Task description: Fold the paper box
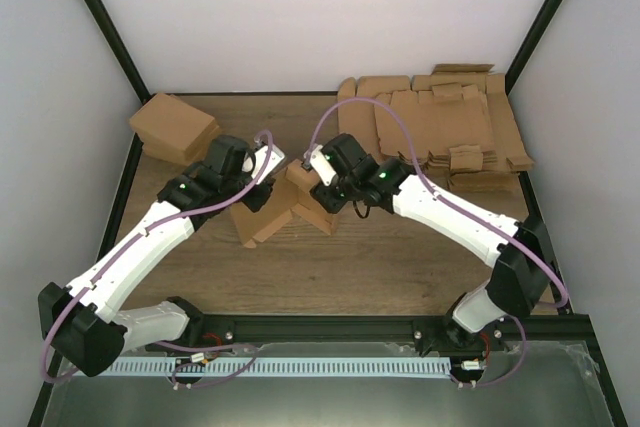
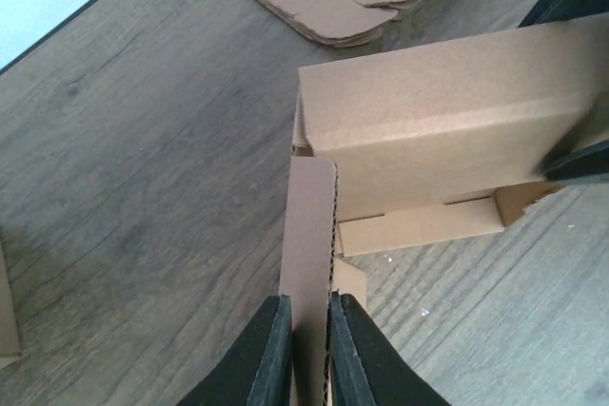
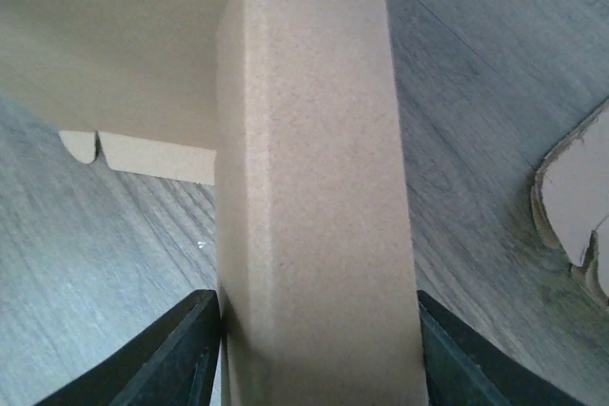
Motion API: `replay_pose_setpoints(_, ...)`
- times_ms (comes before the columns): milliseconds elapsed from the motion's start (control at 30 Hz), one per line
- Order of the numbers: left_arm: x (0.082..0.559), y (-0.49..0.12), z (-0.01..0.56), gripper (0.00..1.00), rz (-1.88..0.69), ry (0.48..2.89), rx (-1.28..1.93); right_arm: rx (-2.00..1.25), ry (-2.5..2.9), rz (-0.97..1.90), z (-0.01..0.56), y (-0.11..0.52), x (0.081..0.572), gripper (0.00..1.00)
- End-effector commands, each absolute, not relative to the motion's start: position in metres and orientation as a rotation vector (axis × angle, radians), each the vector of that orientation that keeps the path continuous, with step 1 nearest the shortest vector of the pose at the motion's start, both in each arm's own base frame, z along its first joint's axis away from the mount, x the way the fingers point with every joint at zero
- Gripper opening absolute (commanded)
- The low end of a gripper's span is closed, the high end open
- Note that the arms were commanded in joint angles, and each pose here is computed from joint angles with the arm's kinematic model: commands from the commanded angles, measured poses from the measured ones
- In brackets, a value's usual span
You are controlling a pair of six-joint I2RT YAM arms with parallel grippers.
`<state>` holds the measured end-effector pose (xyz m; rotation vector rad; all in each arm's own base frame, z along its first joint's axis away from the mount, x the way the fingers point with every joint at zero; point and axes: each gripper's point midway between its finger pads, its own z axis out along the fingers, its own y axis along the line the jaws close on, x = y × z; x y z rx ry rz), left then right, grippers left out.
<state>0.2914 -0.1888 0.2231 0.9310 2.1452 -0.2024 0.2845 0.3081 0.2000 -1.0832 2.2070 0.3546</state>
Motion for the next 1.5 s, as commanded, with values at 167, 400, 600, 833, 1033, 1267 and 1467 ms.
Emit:
replay_pose_setpoints(167, 0.289, -0.206, 0.236, 0.15, -0.335, 2.122, 0.933, -1.095, 2.124, 0.063, 0.201, 0.317, 0.302, 0.44)
replay_pose_setpoints(400, 0.288, -0.221, 0.257, 0.17, -0.466, 2.096, 0.88, -1.052, 2.065, -0.044, 0.202, 0.314, 0.307, 0.35)
replay_pose_setpoints(600, 0.282, -0.232, 0.302, 0.43, -0.617, 2.017, 0.802, -0.997, 2.088, -0.026, 0.202, 0.311, 0.307, 0.29)
replay_pose_setpoints(833, 0.269, -0.209, 0.37, 0.75, -0.608, 1.89, 0.646, -0.87, 2.271, 0.15, 0.182, 0.295, 0.311, 0.23)
replay_pose_setpoints(1033, 0.27, -0.187, 0.365, 0.83, -0.554, 1.962, 0.513, -0.669, 2.361, 0.485, 0.18, 0.272, 0.32, 0.22)
replay_pose_setpoints(1267, 0.288, -0.165, 0.306, 0.86, -0.566, 2.189, 0.395, -0.595, 2.441, 0.824, 0.133, 0.255, 0.304, 0.23)
replay_pose_setpoints(1467, 0.306, -0.151, 0.254, 0.91, -0.677, 2.287, 0.404, -0.544, 2.483, 0.938, 0.093, 0.254, 0.288, 0.23)
